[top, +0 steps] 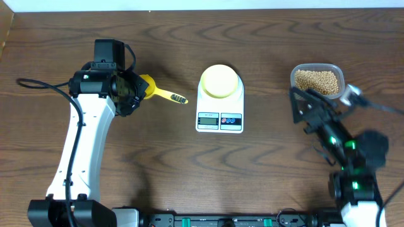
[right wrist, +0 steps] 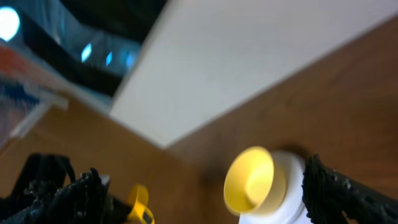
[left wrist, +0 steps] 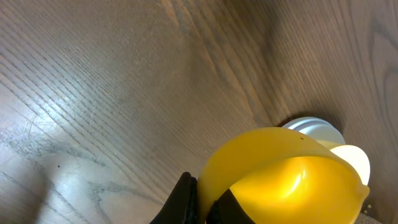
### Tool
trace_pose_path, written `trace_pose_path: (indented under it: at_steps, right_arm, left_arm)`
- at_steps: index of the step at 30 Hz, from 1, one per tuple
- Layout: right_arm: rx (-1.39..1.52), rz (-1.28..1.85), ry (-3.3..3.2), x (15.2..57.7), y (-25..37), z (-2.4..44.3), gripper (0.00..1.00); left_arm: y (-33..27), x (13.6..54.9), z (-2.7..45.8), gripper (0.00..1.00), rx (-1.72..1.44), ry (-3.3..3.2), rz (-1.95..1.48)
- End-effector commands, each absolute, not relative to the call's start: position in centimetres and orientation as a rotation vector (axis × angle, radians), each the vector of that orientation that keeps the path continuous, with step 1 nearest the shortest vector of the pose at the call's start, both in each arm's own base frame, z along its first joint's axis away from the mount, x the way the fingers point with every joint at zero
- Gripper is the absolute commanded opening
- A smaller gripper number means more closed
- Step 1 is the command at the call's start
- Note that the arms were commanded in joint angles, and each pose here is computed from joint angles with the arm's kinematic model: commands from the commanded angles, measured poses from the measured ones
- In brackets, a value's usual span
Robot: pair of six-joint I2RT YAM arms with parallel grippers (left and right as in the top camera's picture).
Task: Scoop item into bowl and weigh 50g on scale
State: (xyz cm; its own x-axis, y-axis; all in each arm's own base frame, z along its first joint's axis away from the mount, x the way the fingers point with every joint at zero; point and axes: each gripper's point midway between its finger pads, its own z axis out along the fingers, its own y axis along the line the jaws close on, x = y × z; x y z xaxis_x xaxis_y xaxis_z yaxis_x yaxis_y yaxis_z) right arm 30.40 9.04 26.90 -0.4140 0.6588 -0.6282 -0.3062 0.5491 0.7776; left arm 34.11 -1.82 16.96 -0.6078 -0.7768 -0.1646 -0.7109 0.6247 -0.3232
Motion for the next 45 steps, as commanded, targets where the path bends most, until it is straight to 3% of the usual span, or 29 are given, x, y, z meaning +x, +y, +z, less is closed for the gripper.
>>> trace_pose_path:
  at_steps: [1,14,26,31,34,38,45]
  right_arm:
    - [0.143,1.244,1.784,30.8,12.1,26.7,0.99]
    - [0.258,1.318,1.913,34.6,12.5,21.0,0.99]
    - [0.629,1.261,1.843,37.0,9.5,20.4,0.99]
    - [0.874,1.392,1.779,37.4,9.1,20.7,0.99]
    - [0.913,1.458,1.799,36.9,10.4,20.6,0.92]
    - [0.885,1.542,1.850,35.7,14.8,20.7,0.98]
    - [0.813,1.539,1.766,35.2,18.3,22.7,0.99]
  left_arm:
    - [-1.8,33.9,17.0,0.08,-1.214,2.556,-0.323]
    - [-1.8,33.9,17.0,0.08,-1.213,2.556,-0.322]
    - [-1.8,33.8,17.0,0.08,-1.216,2.559,-0.321]
    - [-1.8,33.8,17.0,0.08,-1.217,2.562,-0.319]
    - [-1.8,33.8,17.0,0.08,-1.226,2.558,-0.321]
    - [-2.4,34.0,17.1,0.08,-1.248,2.548,-0.377]
    - [-3.8,35.3,17.9,0.08,-1.272,2.501,-0.523]
